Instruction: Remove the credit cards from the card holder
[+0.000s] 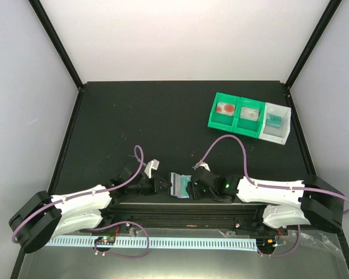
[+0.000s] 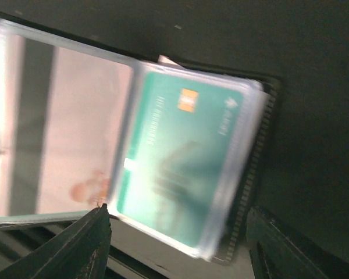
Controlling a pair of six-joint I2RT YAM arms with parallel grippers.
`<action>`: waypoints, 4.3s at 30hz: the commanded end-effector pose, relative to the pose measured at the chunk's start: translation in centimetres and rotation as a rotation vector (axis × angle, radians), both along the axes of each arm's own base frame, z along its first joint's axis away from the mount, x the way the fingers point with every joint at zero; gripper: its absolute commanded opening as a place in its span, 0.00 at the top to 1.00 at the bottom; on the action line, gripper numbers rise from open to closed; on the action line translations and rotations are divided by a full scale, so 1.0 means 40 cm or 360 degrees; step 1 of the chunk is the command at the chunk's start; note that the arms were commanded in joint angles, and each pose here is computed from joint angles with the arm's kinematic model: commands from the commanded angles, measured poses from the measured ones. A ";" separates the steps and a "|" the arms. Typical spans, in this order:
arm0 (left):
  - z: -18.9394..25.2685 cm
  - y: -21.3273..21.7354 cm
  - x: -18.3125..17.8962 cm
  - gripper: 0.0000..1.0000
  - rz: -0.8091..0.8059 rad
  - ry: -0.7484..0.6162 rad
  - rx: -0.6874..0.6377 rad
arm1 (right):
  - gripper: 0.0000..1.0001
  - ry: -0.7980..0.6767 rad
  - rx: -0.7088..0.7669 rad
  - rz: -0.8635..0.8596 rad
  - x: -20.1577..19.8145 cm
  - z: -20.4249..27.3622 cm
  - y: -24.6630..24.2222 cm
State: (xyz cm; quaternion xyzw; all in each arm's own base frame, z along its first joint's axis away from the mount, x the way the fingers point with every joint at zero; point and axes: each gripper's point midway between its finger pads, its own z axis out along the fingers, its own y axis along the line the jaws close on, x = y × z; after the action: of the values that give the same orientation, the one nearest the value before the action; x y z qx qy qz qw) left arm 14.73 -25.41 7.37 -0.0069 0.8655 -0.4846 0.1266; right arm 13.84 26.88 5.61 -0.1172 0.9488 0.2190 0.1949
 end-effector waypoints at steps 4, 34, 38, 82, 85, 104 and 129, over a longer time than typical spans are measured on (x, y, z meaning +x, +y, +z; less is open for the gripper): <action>-0.002 0.000 0.021 0.99 0.0015 -0.0059 0.0080 | 0.37 -0.0044 -0.0141 -0.0129 0.001 -0.034 -0.092; 0.069 -0.011 0.045 0.57 0.0007 -0.0184 0.0080 | 0.73 -0.0176 0.0106 -0.0058 0.058 0.015 -0.009; 0.045 -0.031 0.041 0.58 -0.0037 -0.0135 0.0058 | 0.73 -0.0145 0.0109 -0.0054 0.059 -0.005 -0.002; -0.101 -0.070 0.036 0.70 -0.0040 0.0044 0.0116 | 0.82 -0.0028 0.0049 -0.0009 0.029 -0.041 -0.015; -0.101 -0.070 0.036 0.70 -0.0040 0.0043 0.0117 | 0.83 -0.0077 0.0017 -0.0008 0.048 -0.025 -0.006; -0.113 -0.066 0.032 0.70 -0.0037 0.0064 0.0127 | 0.97 0.0007 -0.0100 -0.0035 0.043 -0.092 -0.017; -0.107 -0.088 0.032 0.75 -0.0038 0.0096 0.0046 | 0.96 0.0064 -0.0046 -0.0047 0.022 -0.115 -0.022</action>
State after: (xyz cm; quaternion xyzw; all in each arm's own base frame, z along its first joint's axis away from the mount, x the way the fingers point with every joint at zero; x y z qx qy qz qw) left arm 15.99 -28.40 2.88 -0.0121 0.8817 -0.4621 0.0943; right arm 15.35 27.15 2.29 -0.1061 0.9502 0.2210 0.1926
